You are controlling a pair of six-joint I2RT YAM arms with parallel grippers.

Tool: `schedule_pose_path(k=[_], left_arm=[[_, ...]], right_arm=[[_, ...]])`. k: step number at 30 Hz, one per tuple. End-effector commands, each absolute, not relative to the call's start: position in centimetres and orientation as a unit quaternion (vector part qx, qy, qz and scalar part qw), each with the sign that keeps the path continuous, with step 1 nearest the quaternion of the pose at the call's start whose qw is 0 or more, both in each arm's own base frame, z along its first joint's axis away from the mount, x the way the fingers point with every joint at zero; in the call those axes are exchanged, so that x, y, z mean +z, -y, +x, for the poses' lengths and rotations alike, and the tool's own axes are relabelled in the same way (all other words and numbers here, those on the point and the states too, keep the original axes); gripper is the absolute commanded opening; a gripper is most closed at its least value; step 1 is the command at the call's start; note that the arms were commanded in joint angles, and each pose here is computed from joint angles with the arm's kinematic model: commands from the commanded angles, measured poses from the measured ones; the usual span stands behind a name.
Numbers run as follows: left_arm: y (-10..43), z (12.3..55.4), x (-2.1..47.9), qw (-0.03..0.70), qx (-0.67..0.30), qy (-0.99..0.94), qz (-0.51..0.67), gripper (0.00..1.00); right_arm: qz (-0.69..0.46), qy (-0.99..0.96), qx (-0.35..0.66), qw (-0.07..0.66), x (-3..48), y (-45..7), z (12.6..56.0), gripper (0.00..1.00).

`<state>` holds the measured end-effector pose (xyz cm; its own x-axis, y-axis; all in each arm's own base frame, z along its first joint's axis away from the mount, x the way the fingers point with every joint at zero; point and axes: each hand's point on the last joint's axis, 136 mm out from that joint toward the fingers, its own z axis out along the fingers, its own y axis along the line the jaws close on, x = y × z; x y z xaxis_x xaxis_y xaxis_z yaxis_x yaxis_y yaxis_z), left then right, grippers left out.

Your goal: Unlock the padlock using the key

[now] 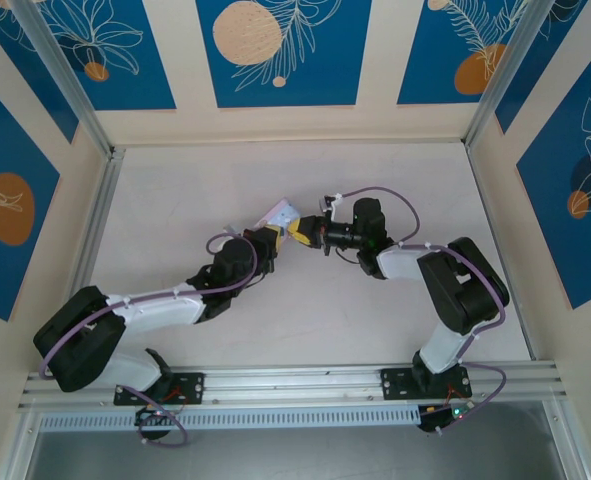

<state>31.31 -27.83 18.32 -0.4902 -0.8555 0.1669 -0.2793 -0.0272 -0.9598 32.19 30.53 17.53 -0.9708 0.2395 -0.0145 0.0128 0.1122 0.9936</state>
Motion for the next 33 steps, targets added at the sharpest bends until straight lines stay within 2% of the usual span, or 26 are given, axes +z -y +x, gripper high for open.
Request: schedule_pose_path(k=[1,9,20,26,31,33], left_arm=[[33.1,28.9,22.3,0.177,-0.640,-0.661,-0.349,0.00],[34.6,27.9,20.4,0.147,-0.627,-0.694,-0.323,0.00],[33.2,27.8,18.5,0.162,-0.602,-0.701,-0.347,0.00],[30.8,27.7,16.0,0.195,-0.567,-0.711,-0.368,0.00],[29.8,27.4,14.4,0.212,-0.545,-0.725,-0.364,0.00],[29.5,27.3,13.9,0.215,-0.539,-0.729,-0.362,0.00]], right_arm=[[0.001,-0.716,0.693,0.085,20.9,-33.2,30.4,0.00],[-0.034,-0.740,0.666,0.089,21.1,-34.3,29.7,0.00],[-0.017,-0.737,0.670,0.090,20.6,-33.6,30.0,0.01],[0.007,-0.738,0.668,0.097,19.9,-32.2,30.5,0.24],[0.023,-0.739,0.665,0.104,19.3,-30.7,30.4,0.51],[0.028,-0.743,0.661,0.105,19.0,-30.2,30.0,0.58]])
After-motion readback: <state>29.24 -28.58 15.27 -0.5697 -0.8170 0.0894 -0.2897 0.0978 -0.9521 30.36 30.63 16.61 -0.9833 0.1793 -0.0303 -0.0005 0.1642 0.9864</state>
